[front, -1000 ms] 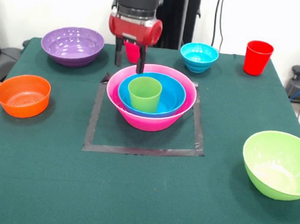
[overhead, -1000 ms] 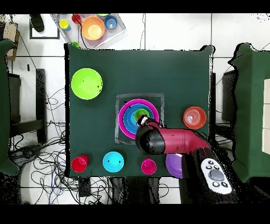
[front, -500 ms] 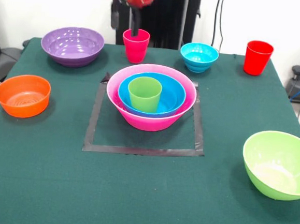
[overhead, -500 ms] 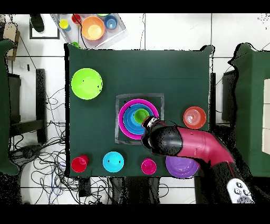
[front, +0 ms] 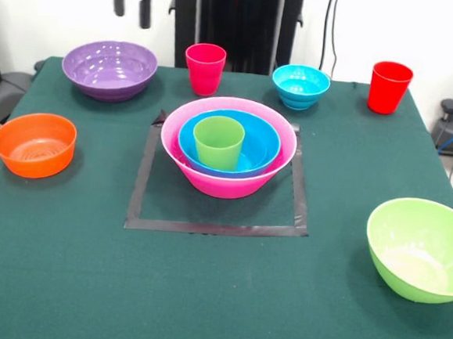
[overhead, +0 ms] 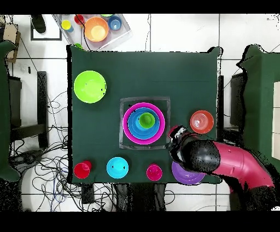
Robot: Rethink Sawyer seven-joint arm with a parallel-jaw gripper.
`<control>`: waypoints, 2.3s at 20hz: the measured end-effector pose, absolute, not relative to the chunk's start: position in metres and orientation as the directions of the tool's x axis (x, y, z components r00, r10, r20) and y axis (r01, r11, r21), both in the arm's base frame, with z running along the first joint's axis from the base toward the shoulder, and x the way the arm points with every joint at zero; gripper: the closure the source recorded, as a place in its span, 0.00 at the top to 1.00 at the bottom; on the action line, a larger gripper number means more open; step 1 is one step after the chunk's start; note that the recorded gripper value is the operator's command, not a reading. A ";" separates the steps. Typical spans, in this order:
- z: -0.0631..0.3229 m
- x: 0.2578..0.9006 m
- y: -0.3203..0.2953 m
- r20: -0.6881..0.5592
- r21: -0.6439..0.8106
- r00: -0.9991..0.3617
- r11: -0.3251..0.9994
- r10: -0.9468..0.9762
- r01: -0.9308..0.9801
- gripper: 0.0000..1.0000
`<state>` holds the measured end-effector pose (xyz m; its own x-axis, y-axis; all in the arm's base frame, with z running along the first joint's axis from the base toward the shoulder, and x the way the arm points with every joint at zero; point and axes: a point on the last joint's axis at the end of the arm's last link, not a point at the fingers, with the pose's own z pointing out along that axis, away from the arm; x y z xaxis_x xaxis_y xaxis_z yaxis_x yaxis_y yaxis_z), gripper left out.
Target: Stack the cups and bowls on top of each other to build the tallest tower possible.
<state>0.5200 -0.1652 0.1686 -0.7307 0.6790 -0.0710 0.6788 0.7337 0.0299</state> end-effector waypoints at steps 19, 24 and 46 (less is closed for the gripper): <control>0.066 0.479 -0.147 -0.121 0.057 -0.876 0.884 0.467 0.463 1.00; 0.072 0.472 -0.147 -0.119 0.049 -0.877 0.885 0.466 0.463 1.00; 0.036 0.439 -0.107 -0.073 -0.034 -0.946 0.947 0.317 0.320 1.00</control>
<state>0.4388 -0.1069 0.0364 -0.9455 0.3172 -0.0731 0.3203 0.9467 -0.0341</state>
